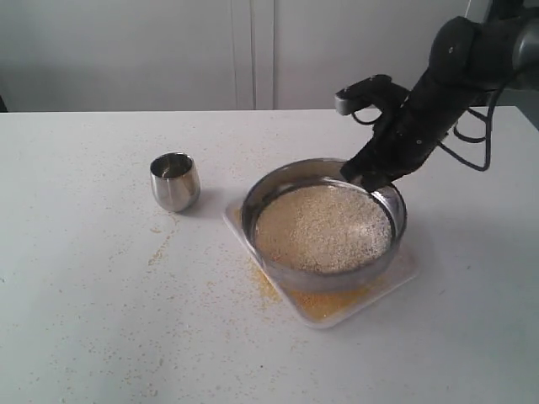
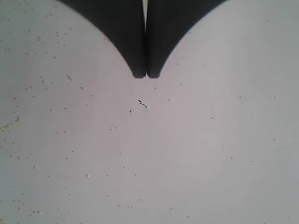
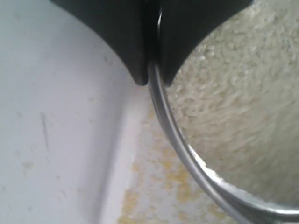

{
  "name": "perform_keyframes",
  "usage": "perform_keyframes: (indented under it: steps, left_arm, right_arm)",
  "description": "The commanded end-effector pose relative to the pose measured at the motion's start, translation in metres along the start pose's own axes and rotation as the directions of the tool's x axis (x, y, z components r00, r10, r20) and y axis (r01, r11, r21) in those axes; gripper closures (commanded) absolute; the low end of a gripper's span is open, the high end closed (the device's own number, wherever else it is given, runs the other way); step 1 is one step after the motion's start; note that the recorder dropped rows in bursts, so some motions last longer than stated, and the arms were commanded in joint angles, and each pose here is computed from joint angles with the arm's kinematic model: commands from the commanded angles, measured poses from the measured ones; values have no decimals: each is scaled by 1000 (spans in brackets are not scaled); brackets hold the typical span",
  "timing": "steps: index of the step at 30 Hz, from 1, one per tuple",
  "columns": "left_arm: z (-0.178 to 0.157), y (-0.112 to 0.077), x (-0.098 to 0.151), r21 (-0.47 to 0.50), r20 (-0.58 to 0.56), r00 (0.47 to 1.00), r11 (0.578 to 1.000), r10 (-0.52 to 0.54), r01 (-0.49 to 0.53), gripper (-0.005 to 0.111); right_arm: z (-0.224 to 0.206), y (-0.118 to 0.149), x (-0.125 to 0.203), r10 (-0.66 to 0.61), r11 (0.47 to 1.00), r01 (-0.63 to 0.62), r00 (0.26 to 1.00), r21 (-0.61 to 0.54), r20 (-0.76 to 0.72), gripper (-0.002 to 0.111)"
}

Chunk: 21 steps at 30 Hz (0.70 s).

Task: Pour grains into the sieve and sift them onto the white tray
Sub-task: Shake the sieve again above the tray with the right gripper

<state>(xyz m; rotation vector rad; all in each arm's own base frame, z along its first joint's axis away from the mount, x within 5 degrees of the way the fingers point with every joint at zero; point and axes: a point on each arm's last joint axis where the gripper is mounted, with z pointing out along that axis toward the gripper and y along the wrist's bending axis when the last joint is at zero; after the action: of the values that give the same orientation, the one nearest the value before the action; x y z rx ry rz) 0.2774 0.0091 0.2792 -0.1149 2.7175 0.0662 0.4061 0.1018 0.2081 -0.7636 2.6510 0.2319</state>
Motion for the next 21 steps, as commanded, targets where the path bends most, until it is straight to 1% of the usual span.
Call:
perform_keyframes:
  steps: [1,2,3,4,5,6,7,8,9,10,11,12,13,14,15,16,17,18,19,20,21]
  left_arm:
    - [-2,1,2,0,-5,1000,1000,-14,14,107]
    - [-2,1,2,0,-5,1000,1000,-14,14,107]
    - [-2,1,2,0,-5,1000,1000,-14,14,107]
    - [-2,1,2,0,-5,1000,1000,-14,14,107]
    - [-2,1,2,0,-5,1000,1000,-14,14,107]
    - [-2,1,2,0,-5,1000,1000,-14,14,107]
    - [-2,1,2,0,-5,1000,1000,-14,14,107]
    - [-2,1,2,0,-5,1000,1000,-14,14,107]
    - [-2,1,2,0,-3,1000,1000,-14,14,107]
    - [-2,1,2,0,-3,1000,1000,-14,14,107]
    - [-2,1,2,0,-3,1000,1000,-14,14,107]
    - [-2,1,2,0,-3,1000,1000,-14,14,107]
    - [-2,1,2,0,-3,1000,1000,-14,14,107]
    - [-2,1,2,0,-3,1000,1000,-14,14,107]
    - [-2,1,2,0,-3,1000,1000,-14,14,107]
    - [-2,1,2,0,-3,1000,1000,-14,14,107]
    - [-2,1,2,0,-3,1000,1000,-14,14,107]
    - [-2,1,2,0,-3,1000,1000,-14,14,107]
    - [-2,1,2,0,-3,1000,1000,-14,14,107]
    - [-2,1,2,-1,-3,1000,1000,-13,13,107]
    - [-2,1,2,-1,-3,1000,1000,-13,13,107]
  right_arm:
    - [-11,-1,-9,160,987,-156,982,-43,97,108]
    - [-10,8,-7,21,997,-16,998,-82,64,108]
    - [-10,16,-3,-173,977,174,985,-123,24,108]
    - [-10,17,0,-263,957,261,965,-128,-1,108]
    - [-9,14,-1,-225,971,223,974,-90,-6,108]
    - [-10,5,-4,-79,996,80,997,-27,23,108]
    - [-11,-2,-7,111,994,-111,991,5,71,108]
    - [-10,-6,-8,275,961,-276,956,-3,106,108]
    - [-11,-5,-10,314,949,-313,942,-24,118,108]
    - [-10,4,-10,220,975,-215,970,-61,100,108]
    - [-9,12,-10,75,993,-67,994,-95,81,108]
    - [-9,20,-6,-150,978,156,987,-136,57,108]
    - [-10,22,-3,-267,951,270,963,-149,42,108]
    - [-11,19,-5,-231,965,234,972,-116,41,108]
    - [-11,10,-8,-64,996,68,996,-54,69,108]
    - [-11,0,-10,152,988,-150,982,-25,112,108]
    - [-11,-3,-11,310,951,-308,941,-33,136,108]
    - [-9,-3,-12,322,947,-319,935,-46,146,108]
    - [-8,5,-12,215,976,-206,968,-75,130,108]
    - [-7,14,-10,71,991,-60,993,-119,91,108]
    - [-7,22,-5,-142,975,150,988,-163,60,108]
